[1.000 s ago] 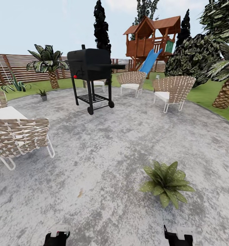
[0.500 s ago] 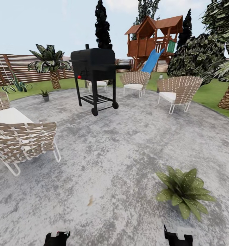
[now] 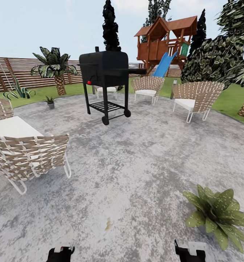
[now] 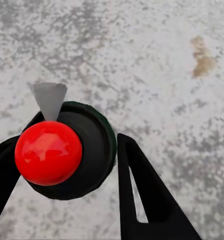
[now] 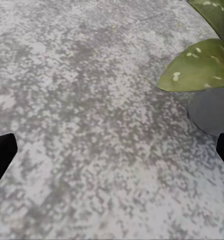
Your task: Pick up the pesticide atomizer in the garden and spray insectifuge to fully cover both potted plants in the garden.
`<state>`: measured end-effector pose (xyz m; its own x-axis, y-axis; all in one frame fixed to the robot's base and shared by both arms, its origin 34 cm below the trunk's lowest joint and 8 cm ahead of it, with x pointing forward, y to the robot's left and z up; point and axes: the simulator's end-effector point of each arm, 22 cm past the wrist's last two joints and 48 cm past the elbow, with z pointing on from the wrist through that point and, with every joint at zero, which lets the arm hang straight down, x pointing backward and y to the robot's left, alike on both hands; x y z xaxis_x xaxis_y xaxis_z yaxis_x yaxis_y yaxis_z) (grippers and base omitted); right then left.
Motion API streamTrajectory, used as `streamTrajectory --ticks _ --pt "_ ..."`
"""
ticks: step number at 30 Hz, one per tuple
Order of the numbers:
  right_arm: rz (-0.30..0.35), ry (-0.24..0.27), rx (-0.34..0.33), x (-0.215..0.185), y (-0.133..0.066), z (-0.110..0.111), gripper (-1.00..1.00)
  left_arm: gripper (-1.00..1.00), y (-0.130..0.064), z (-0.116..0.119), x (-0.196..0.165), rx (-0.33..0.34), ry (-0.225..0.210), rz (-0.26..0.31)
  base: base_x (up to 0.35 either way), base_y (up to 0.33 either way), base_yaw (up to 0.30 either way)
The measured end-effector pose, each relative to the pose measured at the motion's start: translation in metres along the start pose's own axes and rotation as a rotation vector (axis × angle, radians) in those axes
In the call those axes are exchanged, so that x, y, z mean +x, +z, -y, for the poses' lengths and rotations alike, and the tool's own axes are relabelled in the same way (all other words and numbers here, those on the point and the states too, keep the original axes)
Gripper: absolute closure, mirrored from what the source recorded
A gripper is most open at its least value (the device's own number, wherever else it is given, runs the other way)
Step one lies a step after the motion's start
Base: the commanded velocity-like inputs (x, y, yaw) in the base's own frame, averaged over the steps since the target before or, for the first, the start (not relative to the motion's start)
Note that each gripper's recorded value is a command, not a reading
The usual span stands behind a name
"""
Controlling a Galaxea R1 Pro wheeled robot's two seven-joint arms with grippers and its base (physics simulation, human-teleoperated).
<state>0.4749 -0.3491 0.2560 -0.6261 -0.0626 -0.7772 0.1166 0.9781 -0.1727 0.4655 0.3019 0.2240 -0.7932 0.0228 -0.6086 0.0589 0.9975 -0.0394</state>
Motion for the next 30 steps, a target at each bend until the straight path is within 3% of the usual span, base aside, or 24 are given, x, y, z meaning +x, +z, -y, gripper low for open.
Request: streamTrajectory --ticks 23,30 --pt "0.001 0.002 0.000 -0.0006 0.0001 -0.0005 -1.00 1.00 -0.0001 0.0001 0.0005 0.001 0.003 0.000 0.230 0.275 0.000" --pt "0.001 0.002 0.002 -0.0006 0.0001 -0.0004 -1.00 1.00 0.0000 0.0015 0.0004 0.003 0.002 -0.001 0.239 0.248 -0.220"
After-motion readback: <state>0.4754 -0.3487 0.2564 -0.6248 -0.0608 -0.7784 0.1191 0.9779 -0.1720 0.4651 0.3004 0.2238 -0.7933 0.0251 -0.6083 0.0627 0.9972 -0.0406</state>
